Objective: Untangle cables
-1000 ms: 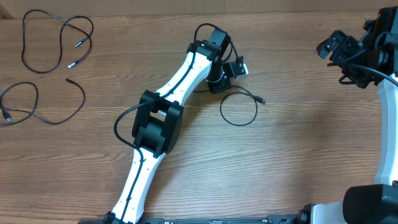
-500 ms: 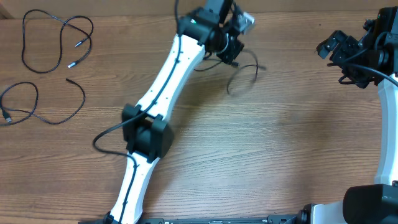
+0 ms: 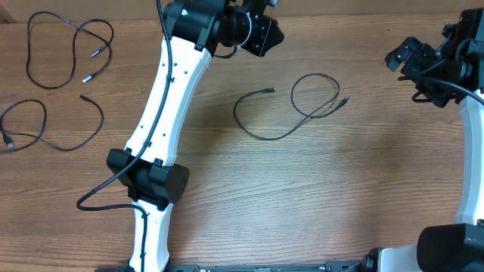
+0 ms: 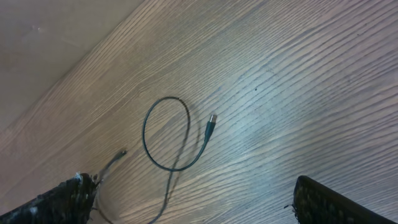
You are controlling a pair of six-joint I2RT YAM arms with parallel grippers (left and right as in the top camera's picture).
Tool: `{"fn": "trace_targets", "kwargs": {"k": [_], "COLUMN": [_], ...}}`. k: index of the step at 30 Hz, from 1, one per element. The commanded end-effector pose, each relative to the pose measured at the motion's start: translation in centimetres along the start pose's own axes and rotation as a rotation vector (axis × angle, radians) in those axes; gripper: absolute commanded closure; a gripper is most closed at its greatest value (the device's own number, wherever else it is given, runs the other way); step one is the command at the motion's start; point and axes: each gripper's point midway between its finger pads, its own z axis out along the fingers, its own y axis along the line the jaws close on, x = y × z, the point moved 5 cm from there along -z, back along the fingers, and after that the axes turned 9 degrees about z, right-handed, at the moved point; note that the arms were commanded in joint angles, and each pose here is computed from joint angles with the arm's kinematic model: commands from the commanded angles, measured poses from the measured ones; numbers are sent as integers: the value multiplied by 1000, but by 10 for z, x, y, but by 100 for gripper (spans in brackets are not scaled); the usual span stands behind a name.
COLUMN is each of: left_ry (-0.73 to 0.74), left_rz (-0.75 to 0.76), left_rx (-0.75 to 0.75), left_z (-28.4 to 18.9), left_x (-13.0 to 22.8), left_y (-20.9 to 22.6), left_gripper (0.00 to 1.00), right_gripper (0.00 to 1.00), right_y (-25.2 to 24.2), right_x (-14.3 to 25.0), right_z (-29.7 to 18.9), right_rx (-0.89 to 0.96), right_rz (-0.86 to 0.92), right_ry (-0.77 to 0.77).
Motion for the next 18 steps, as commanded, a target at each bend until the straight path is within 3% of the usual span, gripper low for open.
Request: {"fn": "trace_targets", "kwargs": {"k": [1, 6, 10, 18], "left_ry": [65, 161, 203, 327], "left_rz": [-21, 26, 48, 81], "left_rx": [-60, -6, 29, -59], "left_z": [11, 59, 103, 186], "left_x": [11, 36, 52, 98], "left_y": [-2, -17, -26, -14], "left_gripper": [63, 0, 0, 0], "right_gripper": [0, 0, 0, 0], "right_y": [4, 4, 4, 4], "right_x": [-3, -3, -3, -3], "right_z": [-4, -4, -4, -4], "right_rx": [-16, -16, -16, -16], "right_rz": [0, 0, 0, 0], "right_ry": [-15, -15, -15, -15]}}
